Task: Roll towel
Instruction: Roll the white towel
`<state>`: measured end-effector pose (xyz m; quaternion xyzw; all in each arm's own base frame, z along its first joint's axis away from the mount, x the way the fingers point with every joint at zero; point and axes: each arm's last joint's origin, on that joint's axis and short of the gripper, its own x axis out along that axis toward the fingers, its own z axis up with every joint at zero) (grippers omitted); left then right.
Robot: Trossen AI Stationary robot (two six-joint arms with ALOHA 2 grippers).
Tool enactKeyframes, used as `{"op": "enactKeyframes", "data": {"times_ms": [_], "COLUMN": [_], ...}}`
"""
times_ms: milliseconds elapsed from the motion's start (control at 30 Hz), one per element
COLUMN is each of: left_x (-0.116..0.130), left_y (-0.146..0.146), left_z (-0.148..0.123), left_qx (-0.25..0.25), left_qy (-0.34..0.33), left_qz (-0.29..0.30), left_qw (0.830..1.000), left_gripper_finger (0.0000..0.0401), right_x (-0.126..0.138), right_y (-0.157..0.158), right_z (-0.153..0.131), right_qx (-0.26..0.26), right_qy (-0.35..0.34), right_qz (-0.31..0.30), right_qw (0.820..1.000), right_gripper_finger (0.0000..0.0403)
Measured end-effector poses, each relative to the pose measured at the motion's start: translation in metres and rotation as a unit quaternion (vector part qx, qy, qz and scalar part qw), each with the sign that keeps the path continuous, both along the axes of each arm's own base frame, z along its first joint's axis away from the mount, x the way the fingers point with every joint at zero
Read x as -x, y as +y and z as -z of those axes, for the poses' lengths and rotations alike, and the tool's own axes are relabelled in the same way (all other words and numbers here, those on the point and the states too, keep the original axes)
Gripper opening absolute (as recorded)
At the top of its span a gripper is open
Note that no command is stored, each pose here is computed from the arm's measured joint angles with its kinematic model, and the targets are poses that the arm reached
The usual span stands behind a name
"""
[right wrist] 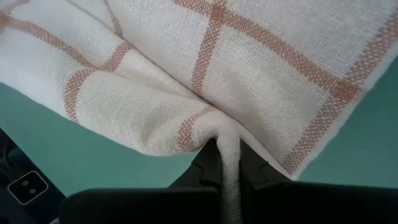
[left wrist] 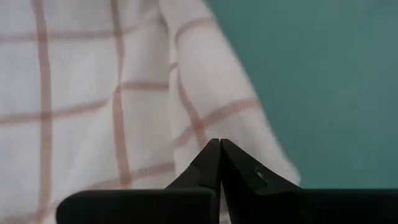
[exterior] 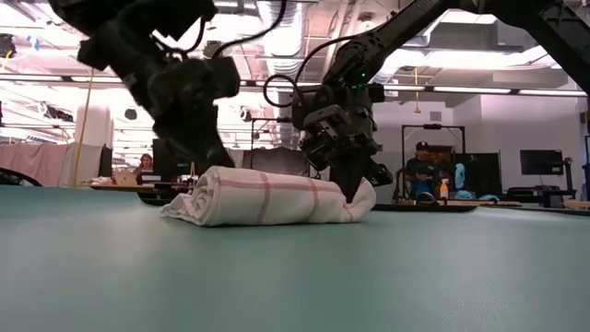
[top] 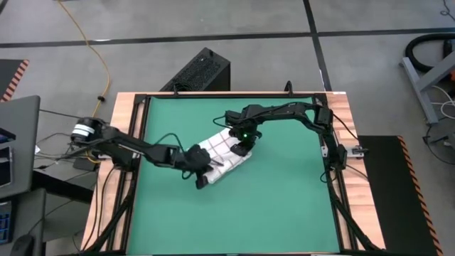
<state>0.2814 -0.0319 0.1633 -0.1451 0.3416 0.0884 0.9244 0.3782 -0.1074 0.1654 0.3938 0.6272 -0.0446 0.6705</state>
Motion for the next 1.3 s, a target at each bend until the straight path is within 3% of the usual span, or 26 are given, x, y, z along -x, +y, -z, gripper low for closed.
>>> {"op": "enactKeyframes", "data": {"times_ms": [167, 433, 633, 967, 1300], "left_x": [-0.005, 0.002, 0.004, 0.011, 0.021], "left_y": [-0.015, -0.019, -0.016, -0.001, 0.001], "left_z": [0.01, 0.031, 0.031, 0.043, 0.055], "left_qx": [0.015, 0.008, 0.016, 0.067, 0.101], "left_qy": [-0.009, 0.057, 0.077, 0.108, 0.095], "left_qz": [-0.025, -0.052, -0.032, 0.005, 0.019], "left_qw": [1.0, 0.997, 0.996, 0.992, 0.99], "left_gripper_finger": [0.0, 0.0, 0.0, 0.0, 0.0], "right_x": [-0.001, -0.001, -0.001, 0.0, 0.017], "right_y": [-0.001, 0.0, -0.001, -0.005, -0.023], "right_z": [0.0, -0.001, -0.001, -0.006, -0.034], "right_qx": [0.002, -0.007, -0.024, 0.022, 0.051], "right_qy": [-0.007, -0.008, -0.015, -0.065, -0.134], "right_qz": [0.001, 0.0, -0.004, -0.086, -0.158], "right_qw": [1.0, 1.0, 1.0, 0.994, 0.977], "right_gripper_finger": [0.0023, 0.0023, 0.0023, 0.0076, 0.0111]}}
